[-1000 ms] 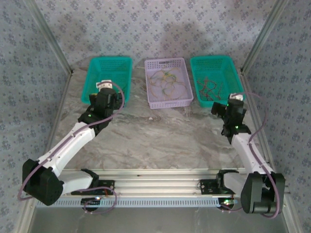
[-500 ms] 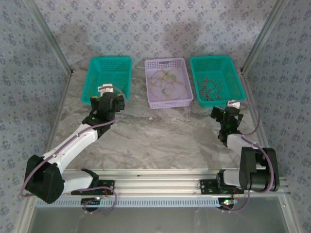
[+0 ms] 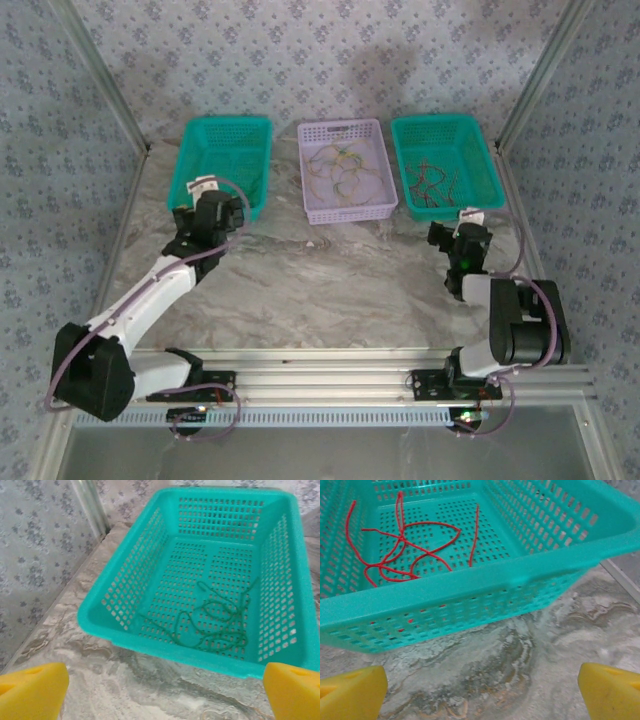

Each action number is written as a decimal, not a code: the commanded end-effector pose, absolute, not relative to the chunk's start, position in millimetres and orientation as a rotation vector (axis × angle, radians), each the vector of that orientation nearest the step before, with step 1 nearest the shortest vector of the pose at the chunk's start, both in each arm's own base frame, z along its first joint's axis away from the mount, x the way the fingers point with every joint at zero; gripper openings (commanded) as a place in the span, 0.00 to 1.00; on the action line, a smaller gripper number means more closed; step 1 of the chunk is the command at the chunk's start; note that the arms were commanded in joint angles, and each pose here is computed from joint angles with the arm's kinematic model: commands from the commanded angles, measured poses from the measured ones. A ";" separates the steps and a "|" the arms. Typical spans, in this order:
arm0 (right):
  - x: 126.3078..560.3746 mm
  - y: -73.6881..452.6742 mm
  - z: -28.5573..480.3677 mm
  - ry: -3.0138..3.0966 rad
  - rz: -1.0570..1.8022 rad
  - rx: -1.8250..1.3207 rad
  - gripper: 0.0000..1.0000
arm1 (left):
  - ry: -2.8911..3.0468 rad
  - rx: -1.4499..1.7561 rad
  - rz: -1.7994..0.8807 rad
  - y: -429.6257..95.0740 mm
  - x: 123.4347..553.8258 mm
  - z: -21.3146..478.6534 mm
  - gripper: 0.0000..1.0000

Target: Untangle the cables

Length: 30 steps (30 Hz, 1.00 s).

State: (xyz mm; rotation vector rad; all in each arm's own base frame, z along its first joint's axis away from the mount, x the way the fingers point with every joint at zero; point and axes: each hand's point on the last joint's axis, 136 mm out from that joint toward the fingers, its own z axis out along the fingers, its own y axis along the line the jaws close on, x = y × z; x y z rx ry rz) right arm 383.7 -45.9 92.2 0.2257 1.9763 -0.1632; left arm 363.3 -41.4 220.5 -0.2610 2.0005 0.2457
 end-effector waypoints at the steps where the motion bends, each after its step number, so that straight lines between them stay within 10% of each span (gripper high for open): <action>1: 389.4 -42.5 95.8 1.953 -0.184 0.177 1.00 | 1.979 -0.311 0.196 -34.5 357.5 242.1 1.00; 30: 389.0 -18.5 86.3 1.951 -0.131 0.038 1.00 | 2.112 -0.415 0.604 47.8 324.0 150.7 1.00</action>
